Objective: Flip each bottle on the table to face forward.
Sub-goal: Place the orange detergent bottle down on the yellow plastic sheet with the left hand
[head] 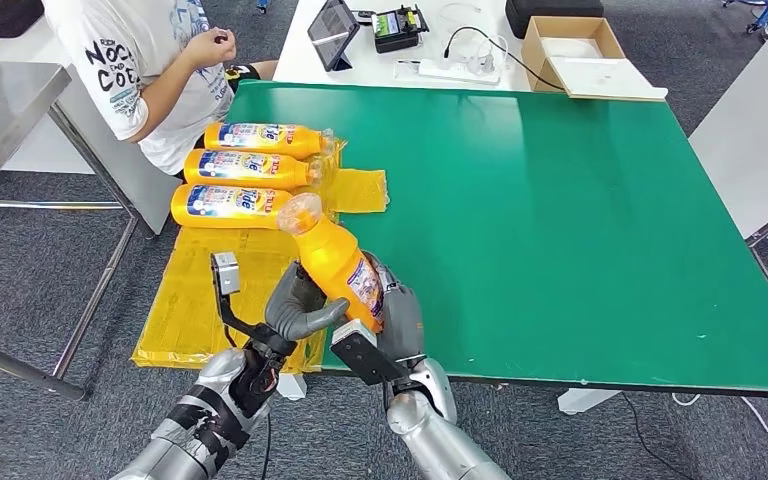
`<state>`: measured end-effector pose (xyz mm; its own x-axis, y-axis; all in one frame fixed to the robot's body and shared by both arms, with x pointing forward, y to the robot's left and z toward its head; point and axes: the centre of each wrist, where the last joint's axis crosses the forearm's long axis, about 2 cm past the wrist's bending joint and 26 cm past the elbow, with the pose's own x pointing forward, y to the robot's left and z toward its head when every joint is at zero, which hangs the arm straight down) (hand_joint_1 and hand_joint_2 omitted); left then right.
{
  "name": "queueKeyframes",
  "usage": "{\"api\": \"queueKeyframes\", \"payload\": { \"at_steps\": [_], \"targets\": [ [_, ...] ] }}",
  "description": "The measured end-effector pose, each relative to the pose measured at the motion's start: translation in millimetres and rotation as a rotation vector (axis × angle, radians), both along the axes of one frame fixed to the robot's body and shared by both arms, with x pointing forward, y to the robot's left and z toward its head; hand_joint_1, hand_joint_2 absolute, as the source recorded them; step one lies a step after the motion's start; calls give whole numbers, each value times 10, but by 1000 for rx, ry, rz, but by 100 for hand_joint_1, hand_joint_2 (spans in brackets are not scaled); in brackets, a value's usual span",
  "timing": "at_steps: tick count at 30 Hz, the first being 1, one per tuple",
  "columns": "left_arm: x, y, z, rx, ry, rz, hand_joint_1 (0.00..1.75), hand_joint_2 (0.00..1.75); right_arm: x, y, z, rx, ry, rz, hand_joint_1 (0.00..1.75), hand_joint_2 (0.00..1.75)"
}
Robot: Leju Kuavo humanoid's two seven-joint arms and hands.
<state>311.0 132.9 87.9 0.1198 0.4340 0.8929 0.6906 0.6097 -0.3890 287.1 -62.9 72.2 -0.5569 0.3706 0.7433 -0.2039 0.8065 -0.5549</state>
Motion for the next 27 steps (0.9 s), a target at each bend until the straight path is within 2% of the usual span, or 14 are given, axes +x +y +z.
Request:
{"api": "queueKeyframes", "payload": {
  "at_steps": [7,21,22,25,26,27],
  "targets": [
    [44,16,-43,16,38,26,0,175,-159,181,-52,-13,54,57,175,175],
    [66,31,-96,30,72,47,0,175,-183,234,-69,-30,88,85,175,175],
    [68,32,-98,27,73,46,34,175,-182,236,-69,-31,89,87,175,175],
    [67,35,-107,19,72,42,165,175,-178,241,-70,-30,95,90,175,175],
    [65,35,-110,17,71,41,175,175,-177,241,-71,-30,96,90,175,175],
    [64,36,-112,14,69,40,175,175,-175,240,-72,-30,96,90,175,175]
  ]
}}
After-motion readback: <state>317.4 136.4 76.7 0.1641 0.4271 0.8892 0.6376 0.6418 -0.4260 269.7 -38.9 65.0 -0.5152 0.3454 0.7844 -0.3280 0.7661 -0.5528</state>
